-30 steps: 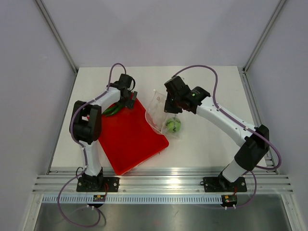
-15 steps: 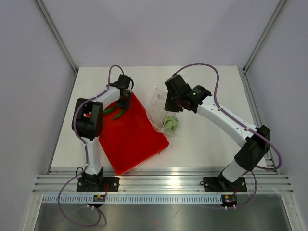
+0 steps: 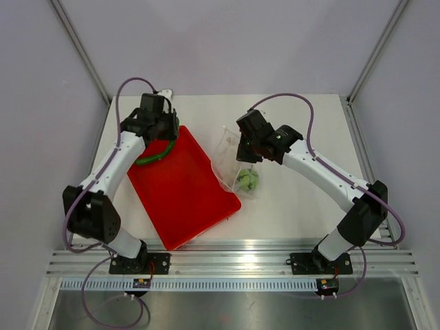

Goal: Place the food in the zip-top bag and seal the zipper
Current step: Pick up the fake vegetable from the bin.

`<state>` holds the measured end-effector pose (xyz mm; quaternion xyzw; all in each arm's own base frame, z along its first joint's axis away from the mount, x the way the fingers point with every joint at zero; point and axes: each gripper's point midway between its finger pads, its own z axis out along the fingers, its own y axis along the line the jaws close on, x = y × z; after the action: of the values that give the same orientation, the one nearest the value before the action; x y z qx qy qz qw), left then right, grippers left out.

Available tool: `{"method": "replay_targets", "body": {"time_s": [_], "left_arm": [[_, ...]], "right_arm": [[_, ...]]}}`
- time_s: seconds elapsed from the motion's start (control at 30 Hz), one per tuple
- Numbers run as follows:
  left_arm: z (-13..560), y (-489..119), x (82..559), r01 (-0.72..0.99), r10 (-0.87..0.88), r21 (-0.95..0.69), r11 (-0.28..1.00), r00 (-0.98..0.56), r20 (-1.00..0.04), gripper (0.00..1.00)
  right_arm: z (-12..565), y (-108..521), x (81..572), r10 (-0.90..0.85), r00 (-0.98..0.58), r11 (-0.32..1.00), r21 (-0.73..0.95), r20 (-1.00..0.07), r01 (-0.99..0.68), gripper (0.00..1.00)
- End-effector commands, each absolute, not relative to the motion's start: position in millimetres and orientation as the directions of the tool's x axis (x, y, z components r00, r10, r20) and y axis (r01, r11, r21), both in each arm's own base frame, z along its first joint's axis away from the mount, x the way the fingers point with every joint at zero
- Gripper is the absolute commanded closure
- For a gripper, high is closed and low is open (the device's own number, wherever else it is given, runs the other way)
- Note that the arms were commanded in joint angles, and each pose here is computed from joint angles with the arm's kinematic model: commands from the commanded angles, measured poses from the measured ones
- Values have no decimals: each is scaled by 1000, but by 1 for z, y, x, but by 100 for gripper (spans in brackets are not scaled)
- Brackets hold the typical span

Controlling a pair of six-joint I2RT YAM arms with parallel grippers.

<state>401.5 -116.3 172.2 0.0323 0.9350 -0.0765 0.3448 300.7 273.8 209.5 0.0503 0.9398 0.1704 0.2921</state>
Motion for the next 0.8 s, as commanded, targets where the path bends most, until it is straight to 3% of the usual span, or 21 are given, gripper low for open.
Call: {"method": "replay_targets", "body": {"time_s": [0.0,0.17,0.3,0.33,0.43,0.63,0.77], "left_arm": [[259,-140,389,231,-78,-270,935,-610,-789,100],[317,-183,361,470,-125,-410,782,-525,-842,100],[341,-219,328,626,-187,-542,560,-542,-819,100],[362,-226,322,696,-210,-509,506,-473,-856,100],[366,-243,302,769,-232,-508,389,-452,-862,100],[381,-259,275,832,-324,-490,260,-402,-856,100],[383,-261,272,841,-353,-480,252,-382,-854,100]], "right_arm": [[229,280,303,222,-792,918,396,-568,-26,100],[226,283,304,221,-796,916,400,-564,-29,100],[226,286,304,220,-797,913,407,-562,-35,100],[225,286,304,219,-799,913,407,-560,-35,100],[225,286,305,218,-799,913,406,-560,-35,100],[223,288,306,218,-801,913,407,-558,-36,100],[223,289,306,217,-802,913,407,-557,-36,100]]}}
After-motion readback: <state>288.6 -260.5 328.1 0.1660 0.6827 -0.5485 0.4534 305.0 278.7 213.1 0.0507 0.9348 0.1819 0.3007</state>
